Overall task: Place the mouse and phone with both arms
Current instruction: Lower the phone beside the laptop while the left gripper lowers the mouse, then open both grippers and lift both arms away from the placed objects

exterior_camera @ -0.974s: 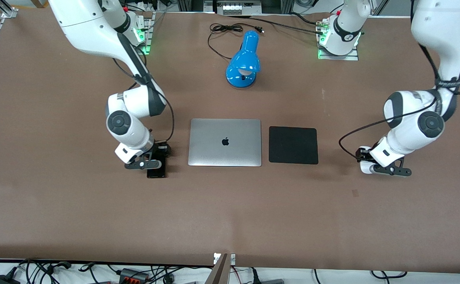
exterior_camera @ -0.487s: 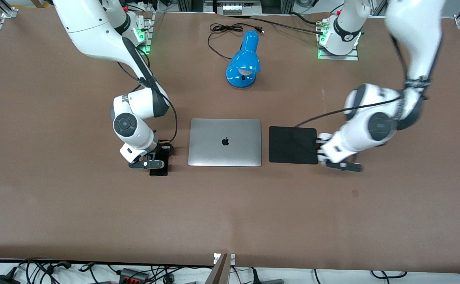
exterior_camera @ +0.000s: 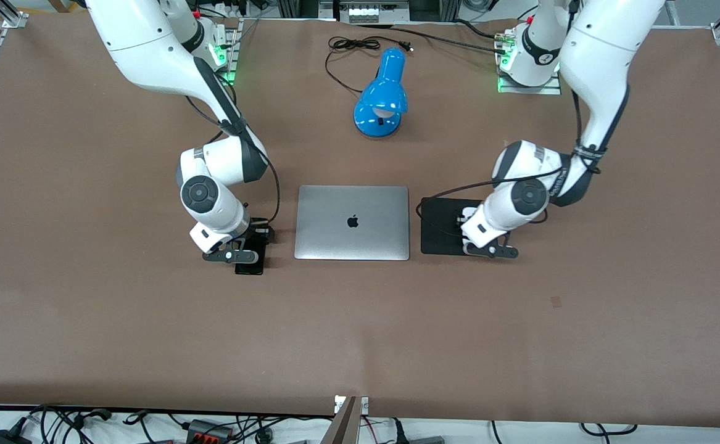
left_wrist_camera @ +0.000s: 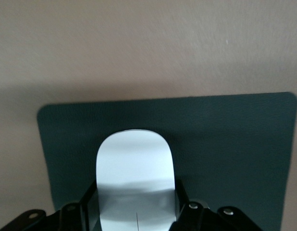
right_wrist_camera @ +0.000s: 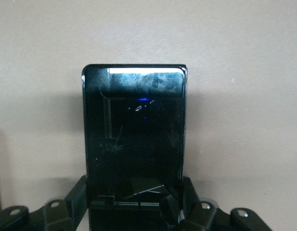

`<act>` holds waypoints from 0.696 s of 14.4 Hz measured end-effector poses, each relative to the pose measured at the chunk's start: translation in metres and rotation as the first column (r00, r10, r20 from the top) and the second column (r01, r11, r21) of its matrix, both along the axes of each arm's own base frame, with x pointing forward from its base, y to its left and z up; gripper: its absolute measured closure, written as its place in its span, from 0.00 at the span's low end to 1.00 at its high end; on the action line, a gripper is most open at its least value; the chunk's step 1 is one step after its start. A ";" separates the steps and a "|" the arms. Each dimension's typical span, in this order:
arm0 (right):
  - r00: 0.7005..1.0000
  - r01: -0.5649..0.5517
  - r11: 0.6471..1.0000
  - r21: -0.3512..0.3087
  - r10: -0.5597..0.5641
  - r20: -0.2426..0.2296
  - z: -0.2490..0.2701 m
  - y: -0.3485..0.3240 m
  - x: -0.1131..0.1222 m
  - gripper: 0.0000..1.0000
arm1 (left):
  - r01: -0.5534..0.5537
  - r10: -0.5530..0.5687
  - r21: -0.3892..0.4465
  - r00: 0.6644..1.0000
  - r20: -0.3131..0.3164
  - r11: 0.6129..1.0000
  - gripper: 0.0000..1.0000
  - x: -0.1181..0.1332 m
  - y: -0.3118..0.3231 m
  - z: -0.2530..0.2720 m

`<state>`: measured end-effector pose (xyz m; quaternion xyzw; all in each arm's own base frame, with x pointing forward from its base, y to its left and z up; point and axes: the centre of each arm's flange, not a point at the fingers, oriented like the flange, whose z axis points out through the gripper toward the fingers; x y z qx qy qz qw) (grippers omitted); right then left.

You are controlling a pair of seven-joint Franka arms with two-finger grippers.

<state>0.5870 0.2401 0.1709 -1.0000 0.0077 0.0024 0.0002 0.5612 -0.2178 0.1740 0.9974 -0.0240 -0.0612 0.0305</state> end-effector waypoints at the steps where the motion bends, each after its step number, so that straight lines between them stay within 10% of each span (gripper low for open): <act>1: 1.000 -0.004 1.000 0.000 0.004 0.000 0.000 0.004 -0.001 0.20 | -0.005 0.005 0.002 1.000 -0.001 1.000 0.37 -0.003 -0.006 0.000; 5: 1.000 0.007 1.000 0.006 -0.007 0.025 0.006 0.002 0.006 0.00 | -0.014 0.014 0.004 1.000 -0.001 1.000 0.37 -0.005 -0.013 0.000; 10: 0.972 0.114 0.991 0.070 -0.125 0.197 0.114 -0.034 0.056 0.00 | -0.017 0.017 0.001 1.000 0.007 1.000 0.23 -0.004 -0.012 0.001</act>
